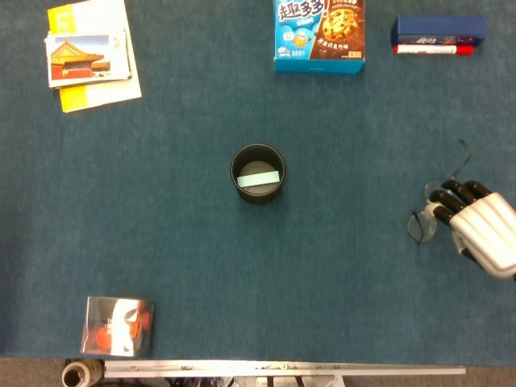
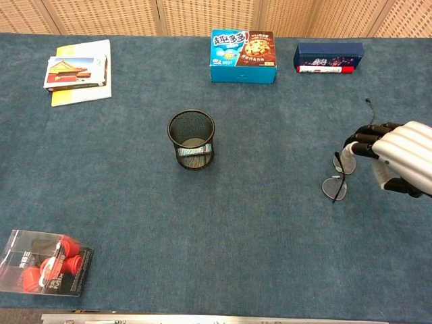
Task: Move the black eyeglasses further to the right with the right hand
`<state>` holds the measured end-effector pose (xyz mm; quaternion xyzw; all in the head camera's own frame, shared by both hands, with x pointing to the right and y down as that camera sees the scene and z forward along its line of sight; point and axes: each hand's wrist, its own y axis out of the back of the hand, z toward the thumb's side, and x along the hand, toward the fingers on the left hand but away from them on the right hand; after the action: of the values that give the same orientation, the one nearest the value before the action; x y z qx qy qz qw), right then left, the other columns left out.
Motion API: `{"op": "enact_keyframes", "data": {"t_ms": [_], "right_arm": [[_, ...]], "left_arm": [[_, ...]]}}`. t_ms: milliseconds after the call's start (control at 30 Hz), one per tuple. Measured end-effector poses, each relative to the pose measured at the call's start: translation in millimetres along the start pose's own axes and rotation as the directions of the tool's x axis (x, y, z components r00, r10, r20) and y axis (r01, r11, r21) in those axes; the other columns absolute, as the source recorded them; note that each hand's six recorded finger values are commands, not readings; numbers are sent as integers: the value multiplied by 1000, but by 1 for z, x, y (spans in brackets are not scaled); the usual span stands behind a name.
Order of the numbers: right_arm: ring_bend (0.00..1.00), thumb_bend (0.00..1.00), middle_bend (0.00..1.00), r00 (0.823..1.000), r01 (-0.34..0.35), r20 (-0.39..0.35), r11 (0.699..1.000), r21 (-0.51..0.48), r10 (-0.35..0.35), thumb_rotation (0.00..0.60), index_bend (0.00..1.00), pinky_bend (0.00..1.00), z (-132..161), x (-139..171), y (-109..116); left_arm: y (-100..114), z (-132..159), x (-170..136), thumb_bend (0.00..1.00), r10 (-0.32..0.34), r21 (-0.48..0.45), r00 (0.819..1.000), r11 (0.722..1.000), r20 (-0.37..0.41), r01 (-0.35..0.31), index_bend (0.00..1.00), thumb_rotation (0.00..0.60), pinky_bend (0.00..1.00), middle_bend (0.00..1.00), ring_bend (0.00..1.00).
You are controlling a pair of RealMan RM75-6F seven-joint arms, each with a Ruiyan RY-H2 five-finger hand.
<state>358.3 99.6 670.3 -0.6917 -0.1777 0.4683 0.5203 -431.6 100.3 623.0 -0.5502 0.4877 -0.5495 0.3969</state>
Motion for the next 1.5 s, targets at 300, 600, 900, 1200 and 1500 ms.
{"op": "enact_keyframes", "data": {"t_ms": [300,600,900,1200,1500], "right_arm": [[214,849,338,962,255,-71,962,-97,-262,600,387,305,14,28,53],[214,536,341,895,403,-140,903,-151,-423,600,387,305,38,26,70],[214,338,341,878,433,-186,897,-86,-441,600,387,305,64,-5,61],[214,336,341,910,383,-165,924,-14,-380,600,387,305,61,-32,44],[214,337,341,940,327,-119,944,41,-320,600,387,305,44,-34,31]], "left_arm": [[-1,0,1,482,-2,2,1000,1000,-2,2,527,600,514,374,411],[0,0,1,482,-4,-4,1000,1000,-2,4,527,600,514,374,411],[2,-2,0,482,1,-20,1000,1000,-2,-1,527,600,514,374,411],[5,-4,-1,482,6,-33,1000,999,-1,-6,527,600,514,374,411],[6,-4,-2,482,10,-34,1000,999,-1,-10,527,600,514,374,412]]}}
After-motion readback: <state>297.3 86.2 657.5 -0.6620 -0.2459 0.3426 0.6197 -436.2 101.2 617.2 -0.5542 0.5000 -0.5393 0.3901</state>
